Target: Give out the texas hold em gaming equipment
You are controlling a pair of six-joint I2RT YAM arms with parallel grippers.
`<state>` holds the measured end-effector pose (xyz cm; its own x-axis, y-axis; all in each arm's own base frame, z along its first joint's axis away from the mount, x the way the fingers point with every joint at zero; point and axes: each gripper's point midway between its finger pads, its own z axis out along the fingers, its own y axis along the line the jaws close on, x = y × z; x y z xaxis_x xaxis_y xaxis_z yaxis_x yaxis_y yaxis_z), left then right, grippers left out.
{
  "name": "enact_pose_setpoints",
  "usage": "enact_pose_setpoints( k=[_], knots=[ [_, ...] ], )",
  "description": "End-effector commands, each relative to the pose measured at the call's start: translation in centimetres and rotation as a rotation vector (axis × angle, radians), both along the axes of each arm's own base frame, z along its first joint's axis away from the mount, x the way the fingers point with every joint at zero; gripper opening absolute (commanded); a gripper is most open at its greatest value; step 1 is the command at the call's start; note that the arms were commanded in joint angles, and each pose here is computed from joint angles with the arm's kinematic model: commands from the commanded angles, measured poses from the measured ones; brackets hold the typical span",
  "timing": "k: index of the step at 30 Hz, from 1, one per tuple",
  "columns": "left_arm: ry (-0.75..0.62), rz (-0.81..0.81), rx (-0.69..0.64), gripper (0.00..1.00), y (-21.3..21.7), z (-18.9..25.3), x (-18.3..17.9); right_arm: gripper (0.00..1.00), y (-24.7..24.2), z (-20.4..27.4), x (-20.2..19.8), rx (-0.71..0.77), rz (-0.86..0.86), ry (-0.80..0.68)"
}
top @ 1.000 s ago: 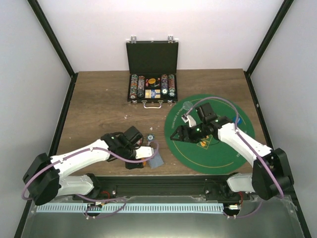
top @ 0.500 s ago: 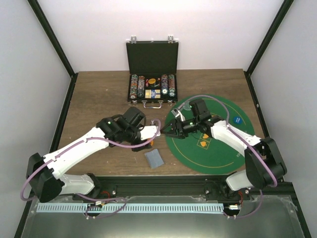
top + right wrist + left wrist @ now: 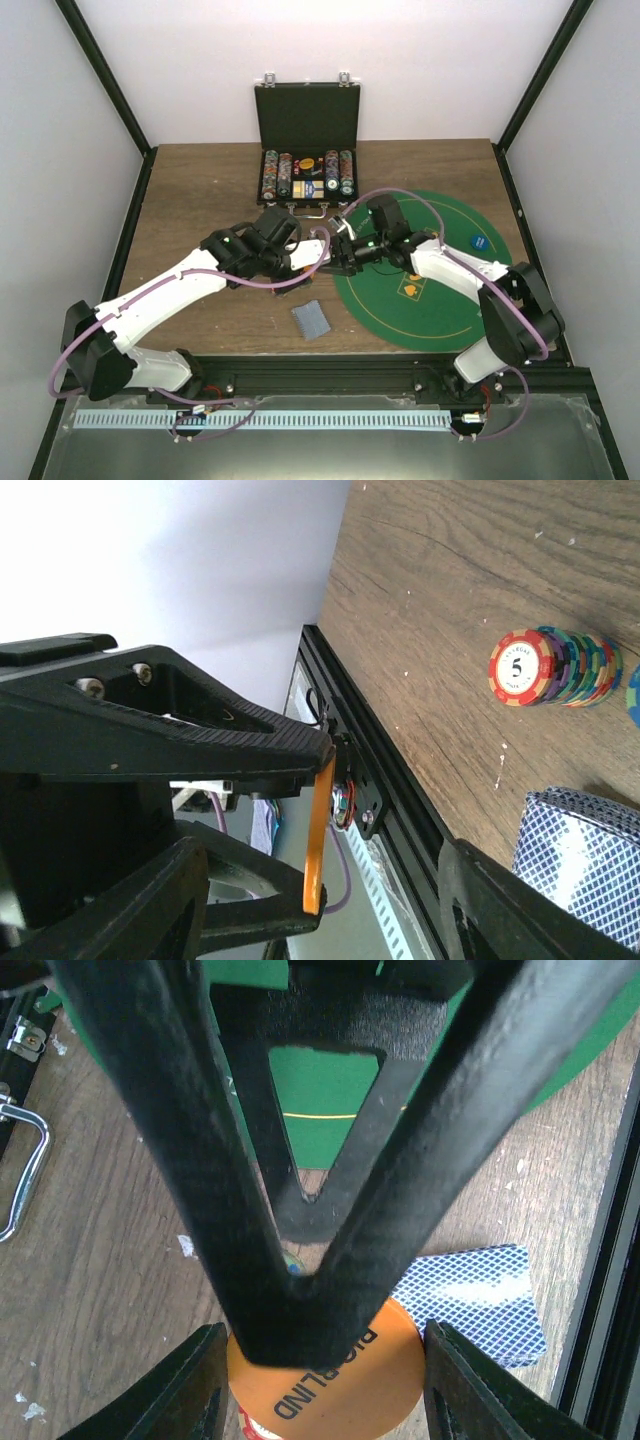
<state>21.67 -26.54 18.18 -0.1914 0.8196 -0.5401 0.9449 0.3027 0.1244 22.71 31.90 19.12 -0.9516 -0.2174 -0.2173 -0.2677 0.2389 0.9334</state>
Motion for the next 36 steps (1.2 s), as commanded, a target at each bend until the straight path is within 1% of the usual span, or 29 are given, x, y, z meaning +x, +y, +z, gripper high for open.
enact_pose_setpoints(
  k=[1, 9, 14, 17, 18, 19, 20, 21, 23, 24, 25, 26, 27, 29, 32, 36],
  knots=[
    [-0.034, 0.028, -0.039, 0.32, -0.5, 1.5, 1.0, 0.62, 1.4, 1.7, 0.3, 0.04, 0.028, -0.039],
    [-0.079, 0.057, -0.031, 0.31, -0.6, 1.6, 2.2, 0.51, 2.4, 1.1, -0.1, 0.031, 0.061, -0.029],
    [-0.09, 0.059, -0.026, 0.31, -0.6, 1.7, 2.5, 0.27, 2.4, 0.9, 0.0, 0.021, 0.057, -0.035],
    [-0.096, 0.062, -0.019, 0.31, -0.5, 1.7, 2.6, 0.06, 2.3, 0.9, 0.2, 0.006, 0.049, -0.052],
    [-0.097, 0.062, -0.017, 0.31, -0.5, 1.7, 2.6, 0.01, 2.2, 0.9, 0.2, -0.009, 0.045, -0.055],
    [-0.096, 0.06, -0.013, 0.32, -0.4, 1.7, 2.6, 0.01, 2.0, 1.0, 0.4, -0.02, 0.039, -0.066],
    [-0.091, 0.058, -0.009, 0.36, -0.4, 1.7, 2.5, 0.01, 1.8, 1.1, 0.6, -0.029, 0.037, -0.081],
    [-0.082, 0.055, -0.002, 0.48, -0.2, 1.7, 2.3, 0.01, 1.2, 1.2, 0.9, -0.044, 0.029, -0.089],
    [-0.062, 0.056, 0.014, 0.74, 0.1, 1.9, 1.9, 0.01, -0.7, 1.3, 2.0, -0.081, -0.006, -0.114],
    [-0.049, 0.058, 0.023, 0.85, 0.4, 2.0, 1.6, 0.01, -2.1, 1.1, 2.6, -0.105, -0.036, -0.113],
    [-0.04, 0.06, 0.029, 0.93, 0.7, 2.3, 1.3, 0.01, -3.7, 0.9, 3.0, -0.135, -0.064, -0.124],
    [-0.033, 0.064, 0.033, 0.99, 0.9, 2.6, 1.1, 0.01, -5.5, 0.2, 3.5, -0.185, -0.102, -0.124],
    [-0.026, 0.07, 0.038, 0.99, 1.2, 2.9, 0.9, 0.01, -7.6, -0.6, 4.3, -0.241, -0.153, -0.12],
    [-0.019, 0.079, 0.05, 1.0, 1.7, 3.4, 0.7, 0.01, -10.7, -2.7, 4.1, -0.336, -0.237, -0.079],
    [-0.015, 0.129, 0.064, 1.0, 3.0, 3.7, 1.6, 0.01, -12.0, -5.5, 1.3, -0.344, -0.295, 0.044],
    [-0.008, 0.217, 0.065, 1.0, 4.7, 3.8, 3.2, 0.01, -14.3, -8.7, -1.2, -0.5, -0.345, 0.123]
  ],
)
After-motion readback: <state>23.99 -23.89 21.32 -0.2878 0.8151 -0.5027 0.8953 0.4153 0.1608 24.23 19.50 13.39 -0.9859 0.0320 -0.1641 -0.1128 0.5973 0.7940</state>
